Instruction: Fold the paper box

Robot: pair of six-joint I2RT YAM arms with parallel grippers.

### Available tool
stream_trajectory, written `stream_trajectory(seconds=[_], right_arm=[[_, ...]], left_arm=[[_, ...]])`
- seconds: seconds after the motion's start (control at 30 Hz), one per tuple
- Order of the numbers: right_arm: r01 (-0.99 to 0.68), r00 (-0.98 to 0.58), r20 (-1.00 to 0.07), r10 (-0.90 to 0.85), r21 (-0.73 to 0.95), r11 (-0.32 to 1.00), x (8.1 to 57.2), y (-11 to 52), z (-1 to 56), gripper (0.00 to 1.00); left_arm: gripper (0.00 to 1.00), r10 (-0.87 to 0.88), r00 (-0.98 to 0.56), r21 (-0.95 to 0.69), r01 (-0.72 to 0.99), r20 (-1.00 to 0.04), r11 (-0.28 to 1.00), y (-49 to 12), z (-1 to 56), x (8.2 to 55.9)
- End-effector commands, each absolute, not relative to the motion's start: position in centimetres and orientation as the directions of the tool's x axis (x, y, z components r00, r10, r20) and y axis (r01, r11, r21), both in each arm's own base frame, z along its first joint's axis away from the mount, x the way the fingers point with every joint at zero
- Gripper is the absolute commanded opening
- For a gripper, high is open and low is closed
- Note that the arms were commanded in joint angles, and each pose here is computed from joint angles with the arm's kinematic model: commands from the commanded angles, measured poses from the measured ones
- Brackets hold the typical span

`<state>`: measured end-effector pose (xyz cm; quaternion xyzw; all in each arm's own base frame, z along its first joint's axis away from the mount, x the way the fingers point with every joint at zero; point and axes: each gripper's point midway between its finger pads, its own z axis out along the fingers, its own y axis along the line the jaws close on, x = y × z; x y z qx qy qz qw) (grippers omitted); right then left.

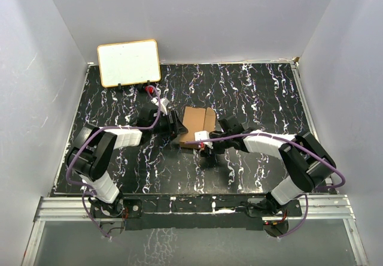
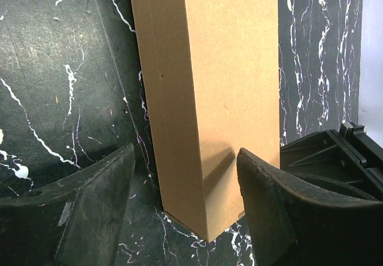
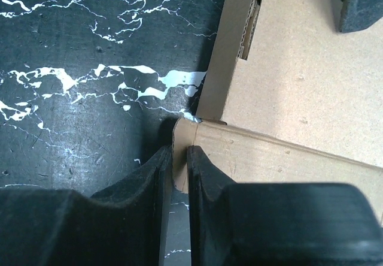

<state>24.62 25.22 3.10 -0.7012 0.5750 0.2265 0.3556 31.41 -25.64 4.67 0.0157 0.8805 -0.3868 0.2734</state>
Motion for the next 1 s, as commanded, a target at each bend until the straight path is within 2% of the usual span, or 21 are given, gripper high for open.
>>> stream_trajectory(seconds=[0.0, 0.97], right_arm=[[-0.962, 0.256, -0.772, -0.582, -0.262, -0.077, 25.55, 26.49, 5.56, 0.21], [-0.969, 0.23, -0.805, -0.547, -0.24, -0.053, 25.35, 27.04, 6.25, 0.24]], left_arm=[[0.66, -0.165, -0.852, -0.671, 0.255, -0.496, 0.697, -26.09, 5.01, 31.62], [0.63, -0.156, -0.867, -0.671, 0.239, -0.472, 0.702, -26.21, 4.39, 31.53]])
